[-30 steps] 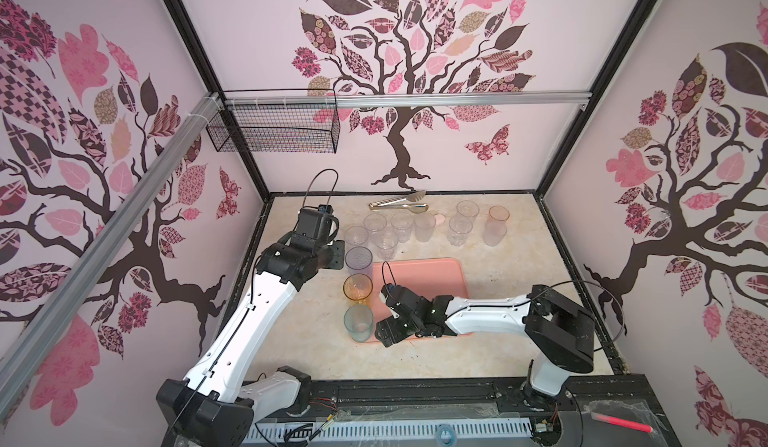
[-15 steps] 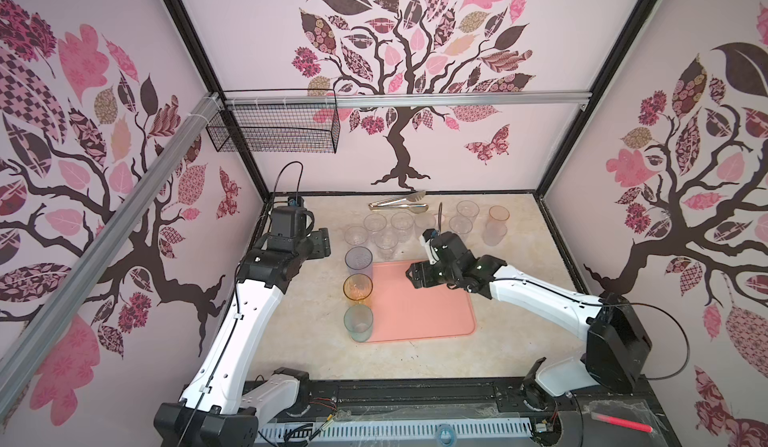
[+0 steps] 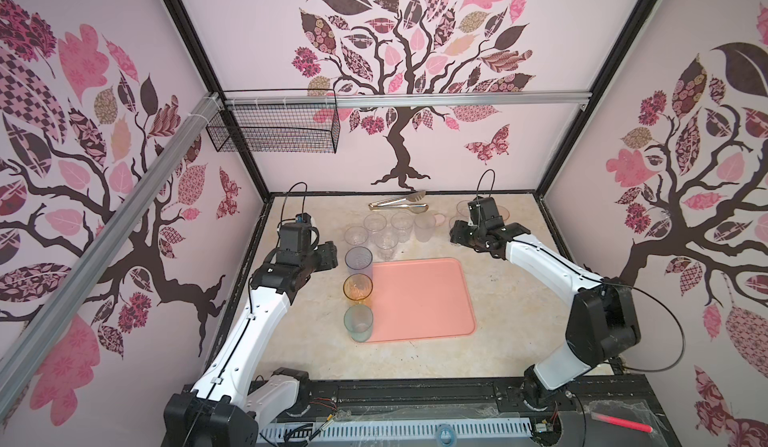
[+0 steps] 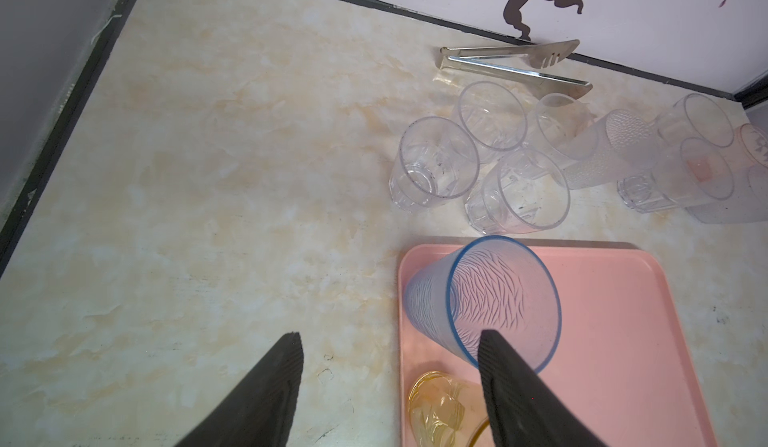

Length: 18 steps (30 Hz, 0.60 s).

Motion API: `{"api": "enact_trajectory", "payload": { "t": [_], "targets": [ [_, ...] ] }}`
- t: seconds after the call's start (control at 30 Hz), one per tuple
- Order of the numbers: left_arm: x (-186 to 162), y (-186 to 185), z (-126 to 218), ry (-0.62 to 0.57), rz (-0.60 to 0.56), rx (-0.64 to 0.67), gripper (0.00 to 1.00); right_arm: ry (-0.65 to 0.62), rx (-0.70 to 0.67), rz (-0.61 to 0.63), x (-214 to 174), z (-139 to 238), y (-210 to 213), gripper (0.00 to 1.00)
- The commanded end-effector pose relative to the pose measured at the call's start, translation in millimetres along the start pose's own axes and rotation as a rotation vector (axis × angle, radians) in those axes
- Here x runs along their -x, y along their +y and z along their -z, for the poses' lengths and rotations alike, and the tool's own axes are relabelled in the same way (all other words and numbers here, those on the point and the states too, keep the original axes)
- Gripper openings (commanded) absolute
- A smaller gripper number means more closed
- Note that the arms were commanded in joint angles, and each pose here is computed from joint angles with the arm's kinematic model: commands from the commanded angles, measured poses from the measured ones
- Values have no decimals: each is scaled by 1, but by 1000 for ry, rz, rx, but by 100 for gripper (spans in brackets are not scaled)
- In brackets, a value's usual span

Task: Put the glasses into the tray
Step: 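Reach the right gripper over the clear faceted glasses beyond the tray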

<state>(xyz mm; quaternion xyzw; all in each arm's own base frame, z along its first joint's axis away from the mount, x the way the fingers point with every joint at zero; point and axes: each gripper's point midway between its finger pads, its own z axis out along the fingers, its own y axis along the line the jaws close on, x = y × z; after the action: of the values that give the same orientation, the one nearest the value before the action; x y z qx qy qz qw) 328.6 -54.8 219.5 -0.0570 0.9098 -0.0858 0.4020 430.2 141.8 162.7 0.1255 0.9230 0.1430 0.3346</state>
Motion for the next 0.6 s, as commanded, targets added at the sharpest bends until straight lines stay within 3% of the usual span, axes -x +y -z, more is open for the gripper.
{"api": "enact_trajectory", "payload": {
  "t": [0.0,0.2,0.57],
  "targets": [
    [-2,9,-11,-10,23,41,72,-24,-67,-96,26,-10,-25,50],
    [-19,16,-19,26,32,65,73,-33,-152,-67,45,-32,-41,42],
    [-21,15,-20,23,19,56,73,21,-231,-43,42,-64,-55,28]
  ]
}}
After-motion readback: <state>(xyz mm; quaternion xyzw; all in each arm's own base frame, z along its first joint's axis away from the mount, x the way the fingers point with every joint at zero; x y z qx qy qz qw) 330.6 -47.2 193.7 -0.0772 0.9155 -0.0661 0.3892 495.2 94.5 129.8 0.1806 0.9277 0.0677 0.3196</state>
